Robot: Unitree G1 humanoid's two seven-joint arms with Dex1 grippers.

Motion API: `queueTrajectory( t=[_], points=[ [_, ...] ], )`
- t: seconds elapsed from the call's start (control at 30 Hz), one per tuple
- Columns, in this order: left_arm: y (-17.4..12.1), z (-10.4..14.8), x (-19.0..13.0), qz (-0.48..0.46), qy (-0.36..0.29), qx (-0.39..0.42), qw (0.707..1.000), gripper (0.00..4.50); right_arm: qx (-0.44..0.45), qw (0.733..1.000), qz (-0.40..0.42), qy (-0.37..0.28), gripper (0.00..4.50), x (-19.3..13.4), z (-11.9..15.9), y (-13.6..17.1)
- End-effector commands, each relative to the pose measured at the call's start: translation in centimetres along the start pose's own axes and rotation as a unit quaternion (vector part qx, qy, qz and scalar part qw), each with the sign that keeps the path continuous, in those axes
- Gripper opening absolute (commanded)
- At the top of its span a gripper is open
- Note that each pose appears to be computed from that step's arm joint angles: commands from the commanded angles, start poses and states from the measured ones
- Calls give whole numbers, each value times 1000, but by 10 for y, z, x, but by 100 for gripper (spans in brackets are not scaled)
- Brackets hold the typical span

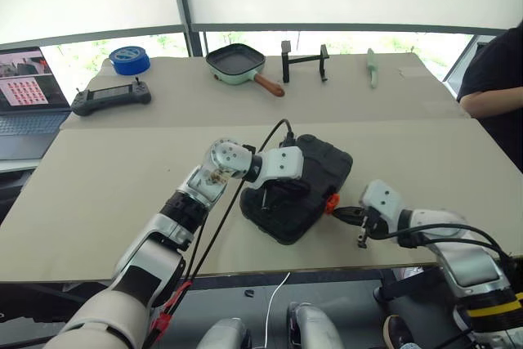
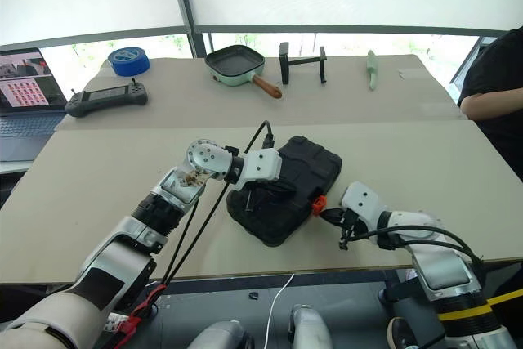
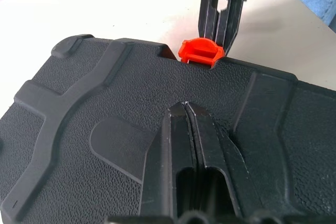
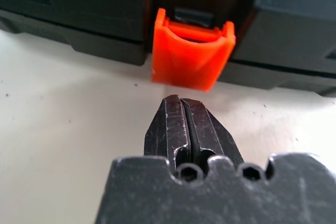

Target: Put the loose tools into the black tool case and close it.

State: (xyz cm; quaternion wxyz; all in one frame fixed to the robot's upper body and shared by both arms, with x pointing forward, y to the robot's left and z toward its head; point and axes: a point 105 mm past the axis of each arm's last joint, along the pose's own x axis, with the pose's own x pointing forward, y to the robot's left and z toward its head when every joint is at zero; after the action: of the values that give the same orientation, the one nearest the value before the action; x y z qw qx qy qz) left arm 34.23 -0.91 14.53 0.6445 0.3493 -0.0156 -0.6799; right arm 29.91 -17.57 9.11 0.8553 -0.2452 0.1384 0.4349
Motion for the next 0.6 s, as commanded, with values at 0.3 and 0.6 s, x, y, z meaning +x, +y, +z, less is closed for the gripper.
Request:
queueTrajectory(
  t=[0.3,0.6],
  points=[
    [-10,-19,2,-12,30,-18,999,7,-41,999,-2,-3,0,-23,19,-5],
    [-7,-18,3,-9,29,-10,999,7,-31,999,11,-12,0,-21,28,0]
  ],
)
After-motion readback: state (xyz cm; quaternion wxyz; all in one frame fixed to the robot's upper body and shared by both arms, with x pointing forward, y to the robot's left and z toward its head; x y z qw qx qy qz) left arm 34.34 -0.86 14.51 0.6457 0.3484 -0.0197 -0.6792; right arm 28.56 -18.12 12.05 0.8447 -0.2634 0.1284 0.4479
